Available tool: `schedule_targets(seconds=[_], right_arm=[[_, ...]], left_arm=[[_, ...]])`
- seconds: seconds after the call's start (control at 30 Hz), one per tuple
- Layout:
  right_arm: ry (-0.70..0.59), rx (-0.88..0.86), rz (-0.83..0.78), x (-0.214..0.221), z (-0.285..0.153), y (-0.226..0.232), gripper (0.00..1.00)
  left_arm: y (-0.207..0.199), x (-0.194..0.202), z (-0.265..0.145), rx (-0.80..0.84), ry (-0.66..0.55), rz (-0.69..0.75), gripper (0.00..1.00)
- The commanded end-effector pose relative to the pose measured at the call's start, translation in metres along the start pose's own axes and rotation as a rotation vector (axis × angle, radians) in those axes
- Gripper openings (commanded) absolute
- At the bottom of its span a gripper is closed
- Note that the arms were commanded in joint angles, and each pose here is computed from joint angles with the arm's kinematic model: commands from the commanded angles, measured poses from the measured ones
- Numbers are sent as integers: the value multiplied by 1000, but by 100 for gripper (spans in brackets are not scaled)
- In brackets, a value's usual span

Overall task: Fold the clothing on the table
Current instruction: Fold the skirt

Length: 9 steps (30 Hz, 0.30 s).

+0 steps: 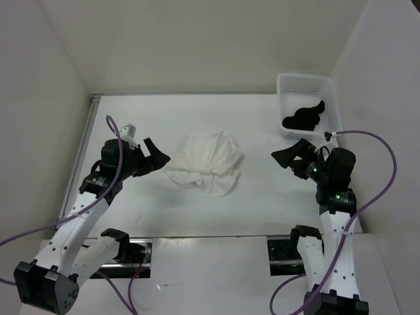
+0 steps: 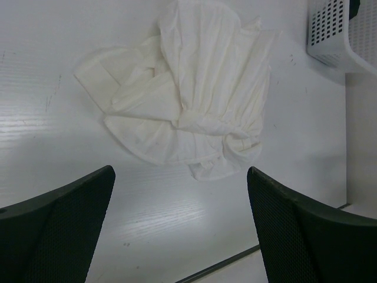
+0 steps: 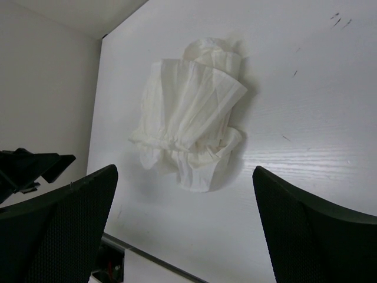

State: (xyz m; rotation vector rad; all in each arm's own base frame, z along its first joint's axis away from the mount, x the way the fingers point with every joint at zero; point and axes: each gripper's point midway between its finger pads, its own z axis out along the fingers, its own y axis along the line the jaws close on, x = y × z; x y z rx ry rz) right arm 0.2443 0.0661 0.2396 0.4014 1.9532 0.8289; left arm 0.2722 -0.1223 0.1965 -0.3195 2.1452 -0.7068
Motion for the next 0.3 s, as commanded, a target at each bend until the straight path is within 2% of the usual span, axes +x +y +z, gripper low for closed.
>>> schedule_targets(seconds=[0.0,0.27], right_arm=[[-30,12,8,-3,-3,0,100],[-23,16,13,0,-2,-3,100]], left_arm=[[4,-3,-2,-13,-23,10,99],[1,-4,-8,-2,-37,13,99]])
